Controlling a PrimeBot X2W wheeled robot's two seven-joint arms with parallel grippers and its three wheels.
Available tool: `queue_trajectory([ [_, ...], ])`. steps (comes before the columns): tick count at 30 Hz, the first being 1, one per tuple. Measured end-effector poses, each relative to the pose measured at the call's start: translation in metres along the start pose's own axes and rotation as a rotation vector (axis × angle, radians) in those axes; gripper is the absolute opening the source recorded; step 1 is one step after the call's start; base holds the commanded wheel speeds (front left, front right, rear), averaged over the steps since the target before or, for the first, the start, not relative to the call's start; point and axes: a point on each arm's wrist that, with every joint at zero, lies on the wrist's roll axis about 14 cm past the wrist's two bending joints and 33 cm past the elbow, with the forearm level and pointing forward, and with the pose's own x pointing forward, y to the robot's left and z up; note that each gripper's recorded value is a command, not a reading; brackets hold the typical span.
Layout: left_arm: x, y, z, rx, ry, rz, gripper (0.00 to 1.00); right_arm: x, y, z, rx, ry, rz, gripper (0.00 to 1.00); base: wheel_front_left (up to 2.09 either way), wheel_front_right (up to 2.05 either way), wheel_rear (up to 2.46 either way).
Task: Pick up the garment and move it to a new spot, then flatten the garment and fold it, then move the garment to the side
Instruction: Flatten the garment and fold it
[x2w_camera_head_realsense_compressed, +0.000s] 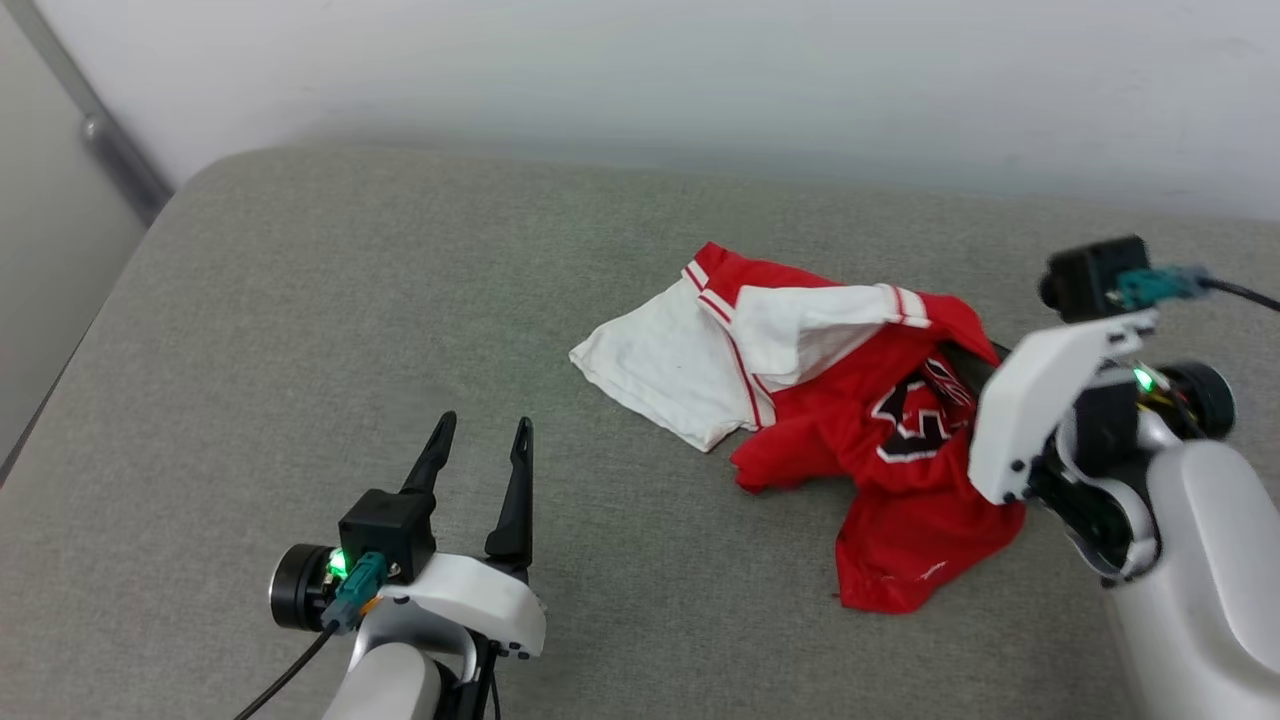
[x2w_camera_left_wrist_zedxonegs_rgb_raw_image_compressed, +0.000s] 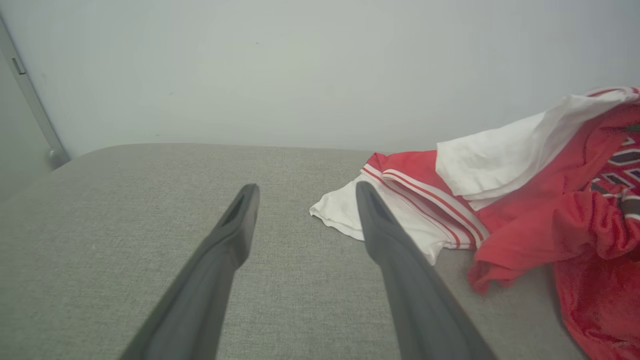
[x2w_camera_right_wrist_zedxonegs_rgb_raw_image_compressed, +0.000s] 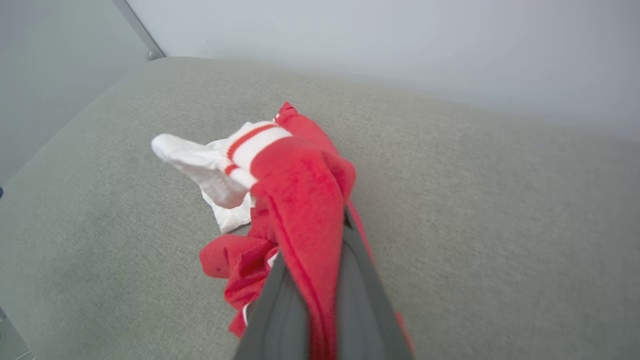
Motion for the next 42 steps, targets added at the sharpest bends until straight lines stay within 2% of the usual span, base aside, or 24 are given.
queue_trajectory([
  [3, -0.002, -0.008, -0.001, -0.004, 0.003, -0.023, 1.0, -0.029, -0.035, -0.022, 0.167, -0.036, -0.119, 0.0, 0.0, 0.0, 0.0],
  [6, -0.005, -0.016, -0.001, -0.007, 0.001, -0.045, 1.0, -0.062, -0.065, -0.069, 0.324, -0.011, -0.243, 0.0, 0.0, 0.0, 0.0],
  [7, -0.006, -0.022, 0.001, -0.01, -0.004, -0.061, 1.0, -0.093, -0.078, -0.126, 0.438, 0.074, -0.323, 0.0, 0.0, 0.0, 0.0],
  [10, -0.007, -0.025, 0.001, -0.012, -0.005, -0.071, 1.0, -0.106, -0.061, -0.175, 0.512, 0.173, -0.311, 0.0, 0.0, 0.0, 0.0],
  [11, -0.007, -0.026, 0.001, -0.012, -0.003, -0.073, 1.0, -0.107, -0.055, -0.18, 0.511, 0.172, -0.302, 0.43, 0.0, 0.0, 0.0],
  [12, -0.007, -0.027, 0.0, -0.013, -0.001, -0.074, 1.0, -0.106, -0.051, -0.179, 0.501, 0.16, -0.298, 1.0, 0.0, 0.0, 0.0],
  [16, -0.009, -0.029, -0.003, -0.009, 0.009, -0.081, 1.0, -0.107, -0.045, -0.168, 0.446, 0.096, -0.288, 1.0, 0.0, 0.0, 0.0],
  [20, -0.011, -0.032, -0.003, -0.013, 0.007, -0.09, 1.0, -0.109, -0.047, -0.138, 0.358, 0.006, -0.292, 1.0, 0.0, 0.0, 0.0],
  [25, -0.012, -0.033, -0.003, -0.013, 0.009, -0.092, 1.0, -0.123, -0.068, -0.108, 0.273, -0.055, -0.345, 1.0, 0.0, 0.0, 0.0],
  [29, -0.011, -0.033, -0.005, -0.014, 0.016, -0.095, 1.0, -0.123, -0.086, -0.098, 0.239, -0.017, -0.375, 1.0, 0.0, 0.0, 0.0],
  [35, 0.0, -0.032, -0.007, -0.012, 0.02, -0.1, 1.0, -0.108, -0.114, -0.104, 0.235, 0.13, -0.389, 1.0, 0.0, 0.0, 0.0],
  [39, 0.009, -0.028, -0.013, -0.008, 0.034, -0.094, 1.0, -0.089, -0.121, -0.116, 0.239, 0.236, -0.376, 1.0, 0.0, 0.0, 0.0],
  [42, 0.017, -0.028, -0.017, -0.006, 0.042, -0.1, 1.0, -0.076, -0.124, -0.138, 0.254, 0.344, -0.364, 1.0, 0.0, 0.0, 0.0],
])
